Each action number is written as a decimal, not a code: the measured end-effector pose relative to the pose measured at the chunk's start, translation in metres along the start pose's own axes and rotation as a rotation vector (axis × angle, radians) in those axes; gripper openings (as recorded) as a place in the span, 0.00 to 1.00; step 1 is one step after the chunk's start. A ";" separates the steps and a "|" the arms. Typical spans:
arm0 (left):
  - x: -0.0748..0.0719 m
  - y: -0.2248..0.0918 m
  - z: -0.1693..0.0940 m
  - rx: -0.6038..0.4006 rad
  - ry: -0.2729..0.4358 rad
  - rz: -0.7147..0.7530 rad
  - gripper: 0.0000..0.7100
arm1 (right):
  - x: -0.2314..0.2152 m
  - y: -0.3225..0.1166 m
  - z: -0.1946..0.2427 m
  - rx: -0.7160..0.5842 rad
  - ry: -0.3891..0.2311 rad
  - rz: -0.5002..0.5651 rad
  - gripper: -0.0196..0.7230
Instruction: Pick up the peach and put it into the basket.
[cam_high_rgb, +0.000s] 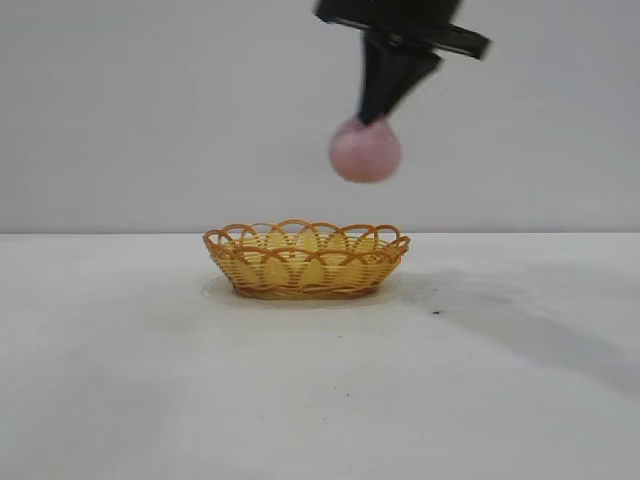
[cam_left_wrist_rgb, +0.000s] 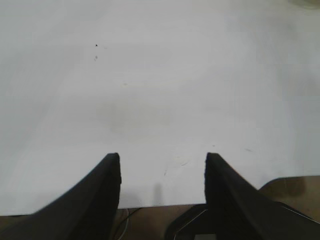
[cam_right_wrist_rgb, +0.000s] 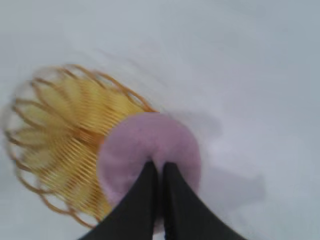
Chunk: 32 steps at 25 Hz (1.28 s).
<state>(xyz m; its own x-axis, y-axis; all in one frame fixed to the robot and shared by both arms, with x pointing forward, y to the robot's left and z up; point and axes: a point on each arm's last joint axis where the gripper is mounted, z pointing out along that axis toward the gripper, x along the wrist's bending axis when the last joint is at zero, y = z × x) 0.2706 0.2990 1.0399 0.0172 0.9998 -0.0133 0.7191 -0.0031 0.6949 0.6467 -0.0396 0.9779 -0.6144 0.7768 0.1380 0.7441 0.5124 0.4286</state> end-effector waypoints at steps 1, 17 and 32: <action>0.000 0.000 0.000 0.000 0.000 0.000 0.54 | 0.000 -0.003 0.007 0.024 0.005 0.002 0.03; 0.000 0.000 0.000 0.000 0.000 0.000 0.54 | 0.014 0.011 -0.019 -0.088 -0.009 -0.016 0.42; 0.000 0.000 0.000 0.000 0.000 0.000 0.54 | -0.209 -0.051 -0.098 -0.067 -0.349 0.441 0.42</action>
<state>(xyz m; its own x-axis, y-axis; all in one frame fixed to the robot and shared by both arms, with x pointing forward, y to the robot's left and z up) 0.2706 0.2990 1.0399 0.0172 0.9998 -0.0133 0.7191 -0.0031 0.6949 0.7110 -0.2638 1.0149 -0.1173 0.9929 0.0182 0.8854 0.0962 0.4548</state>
